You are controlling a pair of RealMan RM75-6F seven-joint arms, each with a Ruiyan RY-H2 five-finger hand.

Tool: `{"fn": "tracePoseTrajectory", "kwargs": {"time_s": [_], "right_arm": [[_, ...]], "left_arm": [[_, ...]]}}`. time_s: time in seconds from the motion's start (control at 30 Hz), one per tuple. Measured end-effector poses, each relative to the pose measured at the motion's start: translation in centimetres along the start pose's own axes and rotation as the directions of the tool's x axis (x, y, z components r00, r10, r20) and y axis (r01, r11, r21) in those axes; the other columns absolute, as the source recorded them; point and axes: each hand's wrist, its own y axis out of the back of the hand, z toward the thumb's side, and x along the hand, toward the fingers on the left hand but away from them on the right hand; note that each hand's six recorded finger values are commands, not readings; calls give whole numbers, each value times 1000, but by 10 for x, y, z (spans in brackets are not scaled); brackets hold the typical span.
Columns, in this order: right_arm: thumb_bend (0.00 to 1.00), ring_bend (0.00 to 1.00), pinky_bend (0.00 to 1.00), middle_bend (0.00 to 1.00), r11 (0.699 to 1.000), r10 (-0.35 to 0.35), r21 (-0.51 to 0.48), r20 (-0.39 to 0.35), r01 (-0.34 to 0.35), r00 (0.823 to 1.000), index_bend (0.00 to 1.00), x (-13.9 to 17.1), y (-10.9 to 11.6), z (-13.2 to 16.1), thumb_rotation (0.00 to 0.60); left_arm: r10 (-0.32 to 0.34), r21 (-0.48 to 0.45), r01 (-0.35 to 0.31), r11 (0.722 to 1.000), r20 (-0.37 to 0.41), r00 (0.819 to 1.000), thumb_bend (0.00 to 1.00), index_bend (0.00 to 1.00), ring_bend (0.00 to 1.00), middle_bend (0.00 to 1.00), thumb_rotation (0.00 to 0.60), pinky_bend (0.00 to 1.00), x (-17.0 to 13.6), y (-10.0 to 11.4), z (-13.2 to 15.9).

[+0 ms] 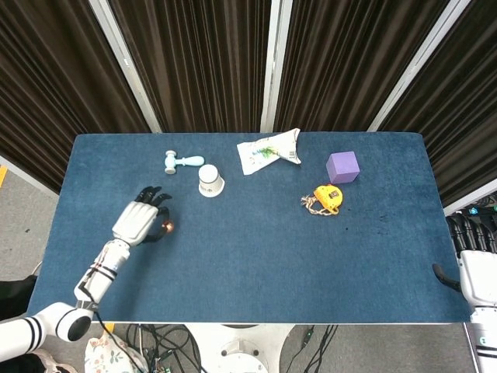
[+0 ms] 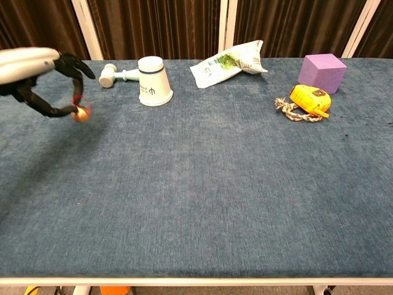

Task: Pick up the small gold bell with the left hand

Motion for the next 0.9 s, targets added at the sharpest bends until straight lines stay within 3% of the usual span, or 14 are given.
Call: {"fn": "tracePoseTrajectory", "kwargs": {"time_s": [0.1, 0.23, 0.33, 0.47, 0.67, 0.9], "right_arm": [[158, 0, 0, 0, 1000, 3, 1, 0, -3, 1000, 0, -1, -1, 1, 600], [159, 0, 0, 0, 1000, 0, 2, -5, 0, 1000, 0, -1, 0, 3, 600], [159, 0, 0, 0, 1000, -2, 4, -4, 2, 1000, 0, 0, 1, 2, 600], [159, 0, 0, 0, 1000, -1, 3, 5, 1, 1000, 0, 0, 1, -1, 600], [160, 0, 0, 0, 1000, 8, -1, 0, -8, 1000, 0, -1, -2, 0, 600], [161, 0, 0, 0, 1000, 9, -2, 6, -9, 1000, 0, -1, -3, -2, 600]], "left_arm": [[54, 72, -52, 996, -27, 998, 398, 613, 0, 193, 600, 92, -2, 14, -3], [39, 94, -36, 995, -34, 999, 400, 628, 3, 193, 600, 84, -6, 22, -10], [33, 38, -31, 999, -58, 998, 403, 635, 10, 193, 600, 84, -7, 25, -15], [-30, -100, 23, 995, -61, 998, 400, 642, 13, 189, 600, 80, -9, 15, -7], [-166, -124, 164, 979, -6, 986, 406, 647, 14, 180, 600, 65, -14, 3, 4], [-140, -129, 136, 982, -25, 990, 403, 641, 14, 180, 600, 44, -15, 10, 10]]}}
